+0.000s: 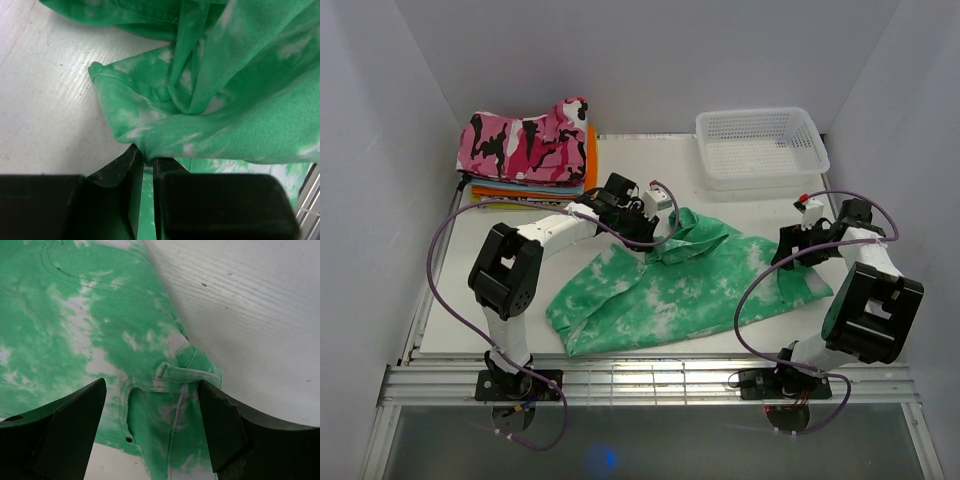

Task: Fold and stack the trousers
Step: Flatten the trousers out

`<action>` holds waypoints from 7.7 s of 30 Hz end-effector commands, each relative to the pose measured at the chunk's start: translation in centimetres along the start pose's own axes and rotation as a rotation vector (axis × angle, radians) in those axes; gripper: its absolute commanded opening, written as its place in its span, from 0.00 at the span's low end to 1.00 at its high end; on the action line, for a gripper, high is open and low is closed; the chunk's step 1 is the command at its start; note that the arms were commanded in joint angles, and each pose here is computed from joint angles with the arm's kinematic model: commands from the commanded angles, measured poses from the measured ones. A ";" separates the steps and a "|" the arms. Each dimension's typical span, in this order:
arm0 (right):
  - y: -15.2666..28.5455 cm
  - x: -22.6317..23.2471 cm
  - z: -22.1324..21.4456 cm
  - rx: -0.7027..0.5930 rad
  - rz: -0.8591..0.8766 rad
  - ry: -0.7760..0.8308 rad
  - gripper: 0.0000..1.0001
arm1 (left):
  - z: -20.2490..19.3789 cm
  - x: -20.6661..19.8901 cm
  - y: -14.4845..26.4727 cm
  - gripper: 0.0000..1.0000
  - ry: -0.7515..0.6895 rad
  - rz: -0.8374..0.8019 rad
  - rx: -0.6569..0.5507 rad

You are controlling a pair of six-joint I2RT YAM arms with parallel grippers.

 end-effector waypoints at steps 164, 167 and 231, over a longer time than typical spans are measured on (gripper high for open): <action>-5.7 16.2 4.7 0.311 0.593 0.105 0.30 | -22.8 -5.9 13.1 0.00 -0.405 0.358 0.790; -5.0 16.2 5.0 0.286 0.585 0.125 0.15 | -22.6 -5.8 13.0 0.00 -0.402 0.355 0.790; 2.6 6.4 4.8 -0.019 -0.179 0.267 0.91 | 4.6 1.0 12.9 0.59 -0.069 0.442 0.064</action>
Point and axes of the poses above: each gripper's point midway between its finger pads, its own y axis back along the fingers, its own x axis along the line the jaws close on, z = x × y, the point moved 10 cm from there along y, back along the fingers, and after that the axes turned 13 degrees about -y, right-handed, at the moved point
